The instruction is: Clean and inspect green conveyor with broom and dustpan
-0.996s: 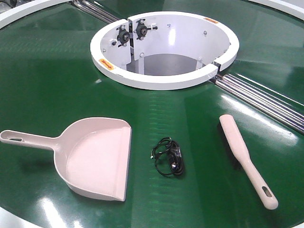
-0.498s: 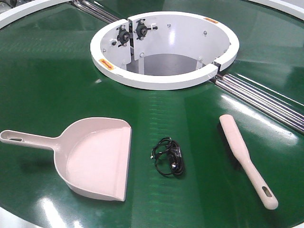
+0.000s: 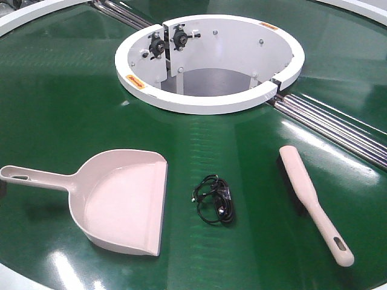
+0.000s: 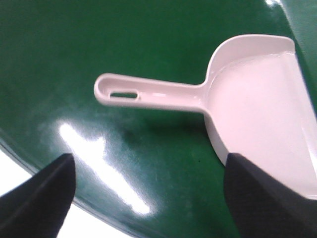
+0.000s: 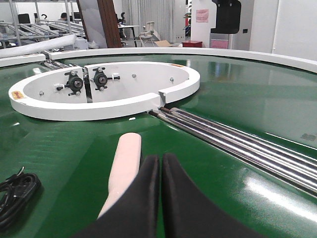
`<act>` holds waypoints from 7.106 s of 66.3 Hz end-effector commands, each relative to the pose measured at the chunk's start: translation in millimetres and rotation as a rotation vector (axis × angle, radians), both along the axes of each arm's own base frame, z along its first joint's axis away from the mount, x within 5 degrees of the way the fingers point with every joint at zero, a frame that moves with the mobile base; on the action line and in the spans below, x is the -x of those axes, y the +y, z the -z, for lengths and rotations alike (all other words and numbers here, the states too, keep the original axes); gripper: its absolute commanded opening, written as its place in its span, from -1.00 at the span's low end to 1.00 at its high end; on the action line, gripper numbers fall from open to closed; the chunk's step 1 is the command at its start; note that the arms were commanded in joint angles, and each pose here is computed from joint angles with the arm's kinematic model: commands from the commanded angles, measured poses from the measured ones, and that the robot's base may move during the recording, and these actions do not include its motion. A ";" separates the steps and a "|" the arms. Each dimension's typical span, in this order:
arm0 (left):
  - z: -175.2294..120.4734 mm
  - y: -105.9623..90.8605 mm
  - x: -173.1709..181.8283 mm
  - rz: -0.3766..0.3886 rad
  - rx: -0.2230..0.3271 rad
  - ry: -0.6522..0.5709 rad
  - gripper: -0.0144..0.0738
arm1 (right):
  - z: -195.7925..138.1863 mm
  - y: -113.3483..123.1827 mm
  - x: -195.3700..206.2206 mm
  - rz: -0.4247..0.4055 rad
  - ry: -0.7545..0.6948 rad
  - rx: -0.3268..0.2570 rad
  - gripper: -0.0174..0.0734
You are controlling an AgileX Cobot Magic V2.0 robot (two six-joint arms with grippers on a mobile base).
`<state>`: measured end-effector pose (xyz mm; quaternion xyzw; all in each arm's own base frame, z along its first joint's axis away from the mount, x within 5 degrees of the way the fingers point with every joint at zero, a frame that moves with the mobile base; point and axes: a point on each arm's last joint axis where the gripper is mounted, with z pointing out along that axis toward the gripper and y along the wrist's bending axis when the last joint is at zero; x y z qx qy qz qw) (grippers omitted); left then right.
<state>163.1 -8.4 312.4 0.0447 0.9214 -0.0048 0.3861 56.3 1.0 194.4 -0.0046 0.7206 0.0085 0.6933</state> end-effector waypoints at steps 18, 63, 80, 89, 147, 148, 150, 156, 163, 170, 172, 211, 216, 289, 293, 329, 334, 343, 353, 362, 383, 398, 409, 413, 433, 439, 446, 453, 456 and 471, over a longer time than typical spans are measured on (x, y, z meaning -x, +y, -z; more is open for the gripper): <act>-59.1 -20.8 -63.5 0.425 -0.141 0.030 0.58 | -0.6 -0.1 0.0 0.003 -0.067 0.009 -0.64; -14.7 -27.8 -115.9 0.845 -0.461 0.118 0.47 | -0.6 -0.1 0.0 0.003 -0.067 0.009 -0.64; 4.5 -35.9 -127.8 1.054 -0.579 0.137 0.48 | -0.6 -0.1 0.0 0.003 -0.067 0.009 -0.64; 14.3 -42.5 -132.9 1.208 -0.663 0.127 0.48 | -0.6 -0.1 0.0 0.003 -0.067 0.009 -0.64; 85.0 -41.6 -175.0 1.287 -0.727 0.268 0.46 | -0.6 -0.1 0.0 0.003 -0.067 0.009 -0.64; 86.5 -41.4 -175.5 1.289 -0.728 0.273 0.46 | -0.6 -0.1 0.0 0.003 -0.067 0.009 -0.64; 89.0 -41.1 -176.5 1.294 -0.729 0.282 0.45 | -0.6 -0.1 0.0 0.003 -0.067 0.009 -0.64; 94.6 -40.5 -177.7 1.304 -0.729 0.304 0.40 | -0.6 -0.1 0.0 0.003 -0.067 0.009 -0.64; 96.4 -39.6 -177.9 1.310 -0.736 0.317 0.20 | -0.6 -0.1 0.0 0.003 -0.067 0.009 -0.64; 96.5 -38.4 -177.8 1.313 -0.750 0.327 -0.20 | -0.6 -0.1 0.0 0.003 -0.067 0.009 -0.64; 96.6 -37.7 -177.8 1.315 -0.759 0.330 -0.35 | -0.6 -0.1 0.0 0.003 -0.067 0.009 -0.64; 61.9 -52.3 -162.2 1.309 -0.810 0.245 -0.69 | -0.6 -0.1 0.0 0.003 -0.067 0.009 -0.64; 61.9 -59.3 -160.7 1.323 -0.811 0.239 -0.69 | -0.6 -0.1 0.0 0.003 -0.067 0.009 -0.64; 84.4 -101.2 -191.9 1.369 -0.941 0.438 -0.69 | -0.6 -0.1 0.0 0.003 -0.067 0.009 -0.64; 84.4 -101.2 -191.8 1.369 -0.939 0.438 -0.69 | -0.6 -0.1 0.0 0.003 -0.067 0.009 -0.64; 84.5 -101.1 -191.3 1.371 -0.936 0.444 -0.69 | -0.6 -0.1 0.0 0.003 -0.067 0.009 -0.64; 84.5 -101.1 -191.3 1.371 -0.936 0.444 -0.69 | -0.6 -0.1 0.0 0.003 -0.067 0.009 -0.64; 84.5 -101.1 -191.3 1.371 -0.936 0.444 -0.69 | -0.6 -0.1 0.0 0.003 -0.067 0.009 -0.64; 84.5 -101.1 -191.3 1.371 -0.936 0.444 -0.69 | -0.6 -0.1 0.0 0.003 -0.067 0.009 -0.64; 84.5 -101.1 -191.3 1.371 -0.936 0.444 -0.69 | -0.7 -0.1 0.0 0.002 -0.068 0.009 -0.64; 84.5 -101.1 -191.3 1.371 -0.936 0.444 -0.69 | -27.7 0.0 3.4 -0.001 -0.249 -0.017 -0.64; 84.5 -101.1 -191.3 1.371 -0.936 0.444 -0.69 | -91.1 -0.1 -4.6 0.003 -0.128 -0.016 -0.64; 84.5 -101.1 -191.3 1.371 -0.936 0.444 -0.69 | -113.7 1.6 -25.4 -0.005 0.135 -0.064 -0.64; 84.5 -101.1 -191.3 1.371 -0.936 0.444 -0.69 | -114.3 2.9 -32.4 -0.011 0.228 -0.084 -0.64; 84.5 -101.1 -191.3 1.371 -0.936 0.444 -0.69 | -98.5 5.5 -56.7 -0.011 0.448 -0.141 -0.63; 84.5 -101.1 -191.3 1.371 -0.936 0.444 -0.69 | -100.2 5.8 -60.5 -0.011 0.494 -0.137 -0.62; 84.5 -101.1 -191.3 1.371 -0.936 0.444 -0.69 | -109.0 6.2 -62.6 -0.014 0.533 -0.134 -0.61; 84.5 -101.1 -191.3 1.371 -0.936 0.444 -0.69 | -115.4 5.8 -61.6 -0.013 0.545 -0.119 -0.58; 84.5 -101.1 -191.3 1.371 -0.936 0.444 -0.69 | -117.2 5.4 -62.3 -0.011 0.560 -0.110 -0.56; 84.5 -101.1 -191.3 1.371 -0.936 0.444 -0.69 | -126.3 8.4 -79.4 -0.029 0.711 -0.065 -0.16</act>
